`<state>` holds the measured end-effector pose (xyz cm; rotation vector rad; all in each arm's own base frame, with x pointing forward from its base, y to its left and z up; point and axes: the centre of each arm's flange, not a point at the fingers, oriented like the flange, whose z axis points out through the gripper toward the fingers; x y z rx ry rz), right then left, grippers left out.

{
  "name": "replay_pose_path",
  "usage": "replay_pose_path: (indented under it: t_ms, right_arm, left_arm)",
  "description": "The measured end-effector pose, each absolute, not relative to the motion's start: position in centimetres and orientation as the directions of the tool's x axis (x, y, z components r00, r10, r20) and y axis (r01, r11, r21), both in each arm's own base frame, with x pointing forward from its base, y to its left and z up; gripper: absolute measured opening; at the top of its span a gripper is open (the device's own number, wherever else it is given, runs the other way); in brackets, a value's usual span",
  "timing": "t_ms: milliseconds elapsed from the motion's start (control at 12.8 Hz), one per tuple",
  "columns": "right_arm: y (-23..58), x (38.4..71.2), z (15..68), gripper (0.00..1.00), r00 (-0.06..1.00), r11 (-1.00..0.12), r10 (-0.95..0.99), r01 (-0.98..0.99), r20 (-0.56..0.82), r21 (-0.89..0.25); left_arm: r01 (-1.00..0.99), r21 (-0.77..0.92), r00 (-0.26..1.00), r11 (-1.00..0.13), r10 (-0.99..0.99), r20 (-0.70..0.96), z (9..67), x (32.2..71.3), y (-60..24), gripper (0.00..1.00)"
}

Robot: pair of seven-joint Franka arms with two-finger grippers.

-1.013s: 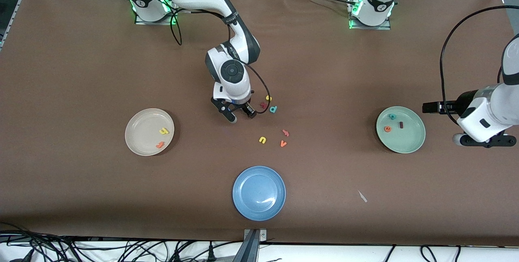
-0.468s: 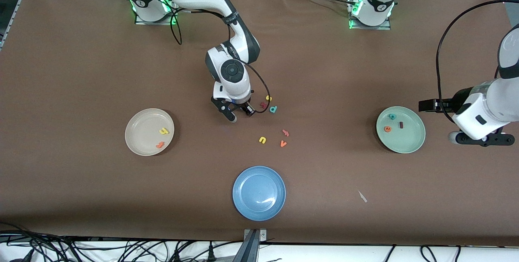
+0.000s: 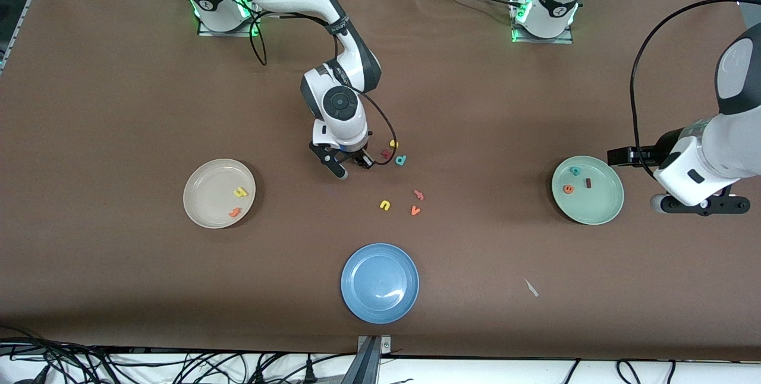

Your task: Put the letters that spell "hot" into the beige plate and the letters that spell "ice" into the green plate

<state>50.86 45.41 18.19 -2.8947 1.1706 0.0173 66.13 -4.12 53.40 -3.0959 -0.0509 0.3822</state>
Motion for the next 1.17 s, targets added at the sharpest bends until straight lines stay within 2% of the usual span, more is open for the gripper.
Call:
replay_pose_path:
  t_ms: [156,546,858,1169]
  right_arm:
    - [43.5,52.2,19.8,0.28,0.754,-0.754,-0.657,-0.657,-0.013,0.023]
    - [32.9,57.7,28.2,0.28,0.864,-0.864,-0.499,-0.491,-0.068,0.108]
    - [21.3,61.6,32.1,0.28,0.946,-0.953,-0.295,-0.281,-0.133,0.117]
    - [12.1,63.8,33.4,0.28,0.974,-0.985,-0.165,-0.154,-0.154,0.079]
  left_arm:
    - [0.055,-0.008,0.977,-0.998,0.056,-0.203,55.0,65.9,-3.7,0.99]
    - [0.051,-0.010,0.994,-0.999,0.052,-0.099,55.4,65.0,-4.3,0.99]
    - [0.058,-0.002,0.995,-0.998,0.058,-0.086,55.9,64.4,-4.0,1.00]
    - [0.057,-0.002,0.995,-0.998,0.057,-0.083,56.0,64.5,-4.1,1.00]
